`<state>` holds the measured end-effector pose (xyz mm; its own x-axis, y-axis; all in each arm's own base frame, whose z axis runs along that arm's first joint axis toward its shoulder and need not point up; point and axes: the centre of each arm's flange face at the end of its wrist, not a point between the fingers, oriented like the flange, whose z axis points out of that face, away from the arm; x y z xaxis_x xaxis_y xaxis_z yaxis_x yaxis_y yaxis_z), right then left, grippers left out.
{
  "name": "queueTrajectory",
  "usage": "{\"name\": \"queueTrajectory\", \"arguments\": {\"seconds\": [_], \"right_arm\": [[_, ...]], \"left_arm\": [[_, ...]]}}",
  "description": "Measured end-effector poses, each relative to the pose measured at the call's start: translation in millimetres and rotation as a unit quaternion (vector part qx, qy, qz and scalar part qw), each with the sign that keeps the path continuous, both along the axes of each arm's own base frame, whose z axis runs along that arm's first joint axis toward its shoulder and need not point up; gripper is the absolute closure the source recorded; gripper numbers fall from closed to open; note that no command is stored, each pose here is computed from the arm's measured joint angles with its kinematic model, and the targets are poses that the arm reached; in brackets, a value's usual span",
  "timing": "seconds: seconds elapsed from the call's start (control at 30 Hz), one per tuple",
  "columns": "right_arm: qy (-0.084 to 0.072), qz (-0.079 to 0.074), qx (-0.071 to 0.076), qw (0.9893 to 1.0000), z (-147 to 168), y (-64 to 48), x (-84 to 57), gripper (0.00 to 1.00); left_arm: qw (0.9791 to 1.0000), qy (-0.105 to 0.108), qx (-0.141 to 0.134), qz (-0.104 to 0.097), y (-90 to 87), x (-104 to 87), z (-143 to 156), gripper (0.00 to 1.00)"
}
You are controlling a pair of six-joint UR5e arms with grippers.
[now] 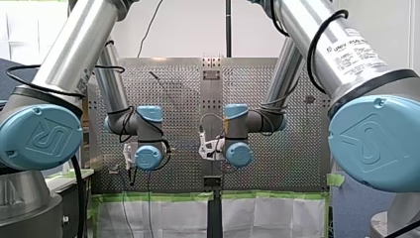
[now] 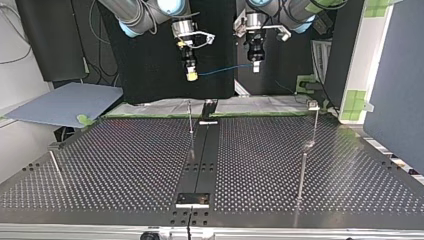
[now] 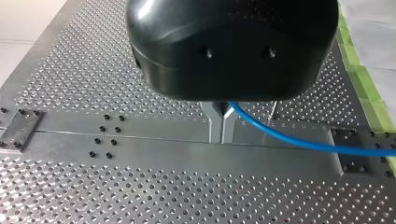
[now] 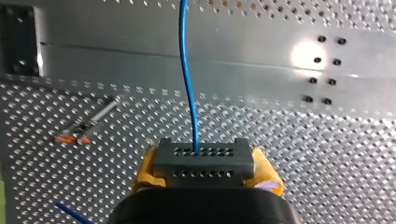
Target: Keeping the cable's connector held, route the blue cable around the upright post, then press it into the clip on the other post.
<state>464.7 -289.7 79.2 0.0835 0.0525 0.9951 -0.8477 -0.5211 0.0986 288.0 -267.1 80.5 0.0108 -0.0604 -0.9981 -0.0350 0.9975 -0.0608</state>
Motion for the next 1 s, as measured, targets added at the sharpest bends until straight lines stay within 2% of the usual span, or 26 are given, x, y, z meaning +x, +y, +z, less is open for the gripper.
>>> {"name": "queueTrajectory", "arguments": {"seconds": [0.27, 0.67, 1.0], "right_arm": [[0.017, 0.002, 0.015, 0.9997, -24, 4.7, -1.1, 1.0], [0.018, 0.002, 0.016, 0.9997, -25, 5.0, -1.3, 1.0], [0.018, 0.002, 0.016, 0.9997, -25, 4.9, -1.3, 1.0]], "left_arm": [[1.0, 0.0, 0.0, 0.0, 0.0, 0.0, 0, 1.0], [1.0, 0.001, 0.002, 0.0, -2.4, -5.1, 4, 1.0], [0.9992, 0.032, 0.023, 0.001, -3.5, -20.7, 2, 1.0]]}}
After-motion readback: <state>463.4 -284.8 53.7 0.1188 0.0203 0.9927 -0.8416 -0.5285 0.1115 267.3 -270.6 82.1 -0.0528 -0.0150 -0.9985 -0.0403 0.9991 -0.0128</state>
